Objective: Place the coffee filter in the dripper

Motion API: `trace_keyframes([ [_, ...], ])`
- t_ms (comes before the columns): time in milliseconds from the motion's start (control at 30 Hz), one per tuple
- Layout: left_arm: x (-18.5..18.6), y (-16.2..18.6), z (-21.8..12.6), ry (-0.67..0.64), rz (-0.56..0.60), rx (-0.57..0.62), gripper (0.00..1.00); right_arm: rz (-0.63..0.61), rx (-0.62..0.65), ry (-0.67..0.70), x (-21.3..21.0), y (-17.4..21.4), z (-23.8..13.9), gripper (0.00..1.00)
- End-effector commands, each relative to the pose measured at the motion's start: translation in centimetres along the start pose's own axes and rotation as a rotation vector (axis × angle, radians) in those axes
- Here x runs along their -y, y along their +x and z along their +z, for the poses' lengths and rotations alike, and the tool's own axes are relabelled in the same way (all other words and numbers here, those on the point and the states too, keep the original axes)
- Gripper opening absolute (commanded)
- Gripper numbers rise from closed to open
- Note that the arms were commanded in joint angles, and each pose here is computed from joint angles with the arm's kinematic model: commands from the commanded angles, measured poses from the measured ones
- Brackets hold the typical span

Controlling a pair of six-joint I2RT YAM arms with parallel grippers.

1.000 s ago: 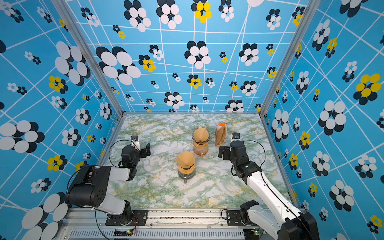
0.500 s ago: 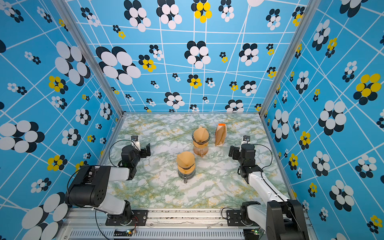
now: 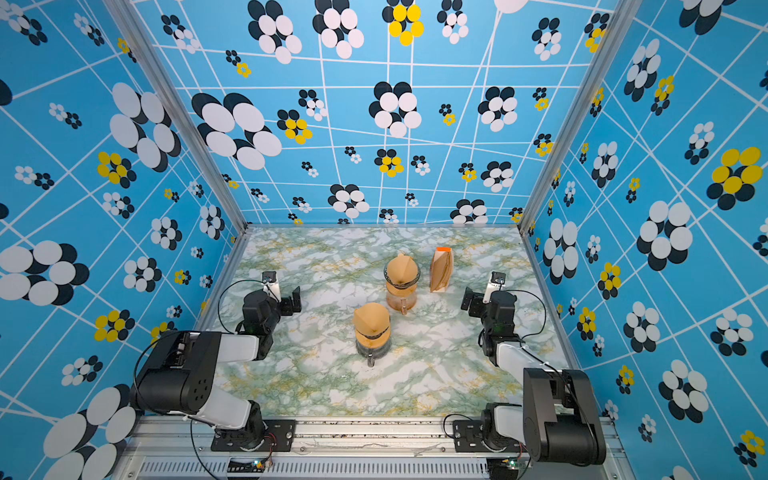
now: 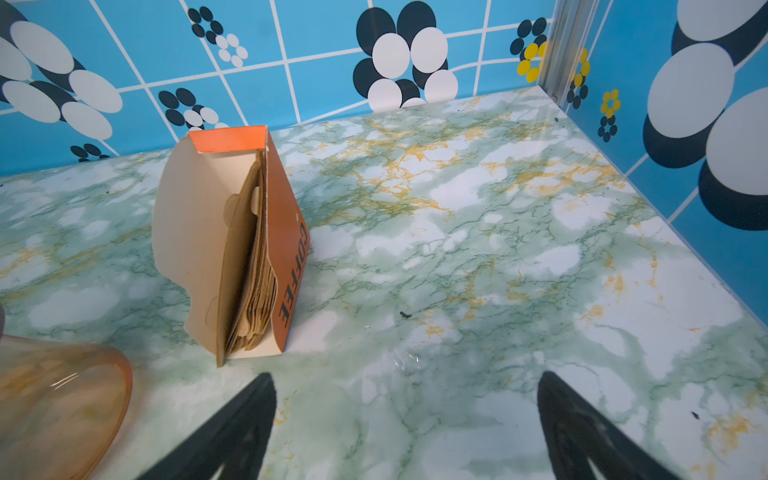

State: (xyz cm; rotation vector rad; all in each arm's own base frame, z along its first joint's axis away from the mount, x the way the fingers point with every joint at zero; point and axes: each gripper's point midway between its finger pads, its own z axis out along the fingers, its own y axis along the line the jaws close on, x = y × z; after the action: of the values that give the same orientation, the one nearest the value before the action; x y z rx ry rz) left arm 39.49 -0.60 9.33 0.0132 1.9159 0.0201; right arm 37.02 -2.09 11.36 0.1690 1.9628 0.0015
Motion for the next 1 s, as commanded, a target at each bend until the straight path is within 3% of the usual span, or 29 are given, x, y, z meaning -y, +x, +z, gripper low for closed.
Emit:
trace_keyframes([
  [0,0.2,-0.3,0.2,0.012,-0.006,0.002,0.99,-0.019,0.062,-0.023,-0.3,-1.2,0.1,0.99],
  [200,0.2,-0.3,0.2,0.012,-0.005,0.002,0.99,-0.048,0.093,0.005,0.2,-1.2,0.4,0.99],
  [567,0.3,-0.3,0.2,0.015,-0.005,0.001,0.99,-0.048,0.152,-0.078,-1.0,0.6,2.0,0.99],
  [700,0.3,-0.3,0.2,0.014,-0.005,0.001,0.99,-0.065,0.100,-0.086,-1.2,0.9,2.5,0.99],
  [800,0.3,-0.3,0.2,0.015,-0.005,0.002,0.99,-0.033,0.077,0.004,0.2,0.7,2.9,0.99],
  [967,0.3,-0.3,0.2,0.015,-0.005,0.002,0.99,-0.038,0.087,-0.010,0.0,0.7,2.9,0.99],
])
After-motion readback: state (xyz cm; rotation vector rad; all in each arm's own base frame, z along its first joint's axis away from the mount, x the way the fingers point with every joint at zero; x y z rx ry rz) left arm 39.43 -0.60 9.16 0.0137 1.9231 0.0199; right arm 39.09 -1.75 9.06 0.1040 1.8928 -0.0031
